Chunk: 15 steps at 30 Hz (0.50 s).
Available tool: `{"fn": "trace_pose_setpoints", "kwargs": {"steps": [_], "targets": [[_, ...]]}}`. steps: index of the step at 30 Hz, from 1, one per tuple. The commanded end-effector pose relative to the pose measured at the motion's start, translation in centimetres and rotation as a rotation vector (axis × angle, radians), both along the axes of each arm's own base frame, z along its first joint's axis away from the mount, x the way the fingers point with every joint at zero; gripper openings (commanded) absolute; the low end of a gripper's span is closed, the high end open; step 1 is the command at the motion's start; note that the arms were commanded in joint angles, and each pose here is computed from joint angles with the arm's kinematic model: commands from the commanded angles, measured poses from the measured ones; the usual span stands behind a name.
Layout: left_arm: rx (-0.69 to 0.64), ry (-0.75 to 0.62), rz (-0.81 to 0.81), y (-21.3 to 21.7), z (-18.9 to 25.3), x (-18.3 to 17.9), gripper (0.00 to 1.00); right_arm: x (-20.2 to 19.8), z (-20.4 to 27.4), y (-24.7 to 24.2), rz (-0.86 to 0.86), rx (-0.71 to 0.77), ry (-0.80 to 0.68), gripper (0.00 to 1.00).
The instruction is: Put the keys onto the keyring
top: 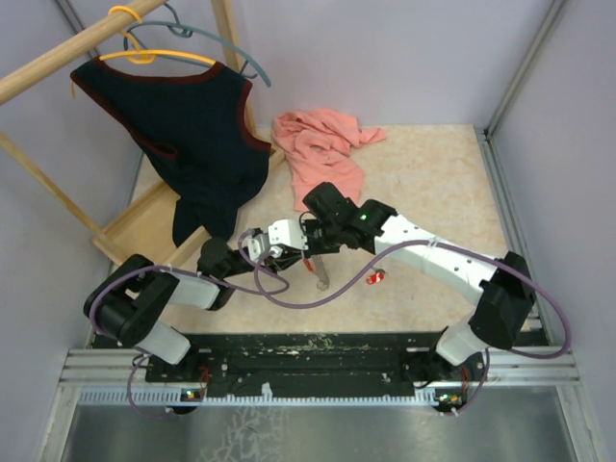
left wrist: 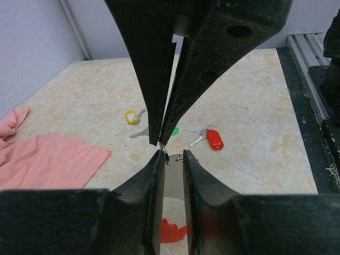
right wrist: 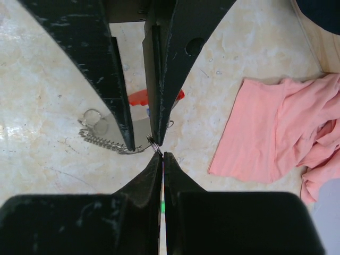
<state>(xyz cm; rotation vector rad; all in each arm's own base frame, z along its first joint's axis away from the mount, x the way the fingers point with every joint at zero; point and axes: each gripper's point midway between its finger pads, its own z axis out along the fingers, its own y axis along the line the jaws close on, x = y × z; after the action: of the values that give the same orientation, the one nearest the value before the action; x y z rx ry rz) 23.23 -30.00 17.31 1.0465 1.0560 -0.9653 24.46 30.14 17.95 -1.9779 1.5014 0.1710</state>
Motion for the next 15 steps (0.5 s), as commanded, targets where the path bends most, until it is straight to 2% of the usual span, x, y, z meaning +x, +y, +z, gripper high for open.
{"fn": "trace_pose_setpoints", "kwargs": {"steps": [1,8,9,12,15], "targets": [[-0.033,0.013,0.008,-0.2,0.6,0.1,0.23,-0.5,1.4,2.3,0.048,0.086,-0.019,0.00],[-0.014,0.018,0.023,-0.1,0.1,0.4,0.01,-0.7,1.7,2.1,0.034,0.127,-0.027,0.00],[-0.014,0.018,0.023,-0.1,0.0,0.4,0.00,-0.9,1.9,2.0,0.030,0.137,-0.027,0.00],[-0.017,0.007,0.022,0.0,0.1,0.3,0.00,-0.9,2.3,1.2,0.020,0.180,-0.025,0.09],[-0.032,-0.008,0.018,0.2,0.3,-0.1,0.00,-0.8,2.7,-0.1,0.027,0.271,-0.007,0.14]]}}
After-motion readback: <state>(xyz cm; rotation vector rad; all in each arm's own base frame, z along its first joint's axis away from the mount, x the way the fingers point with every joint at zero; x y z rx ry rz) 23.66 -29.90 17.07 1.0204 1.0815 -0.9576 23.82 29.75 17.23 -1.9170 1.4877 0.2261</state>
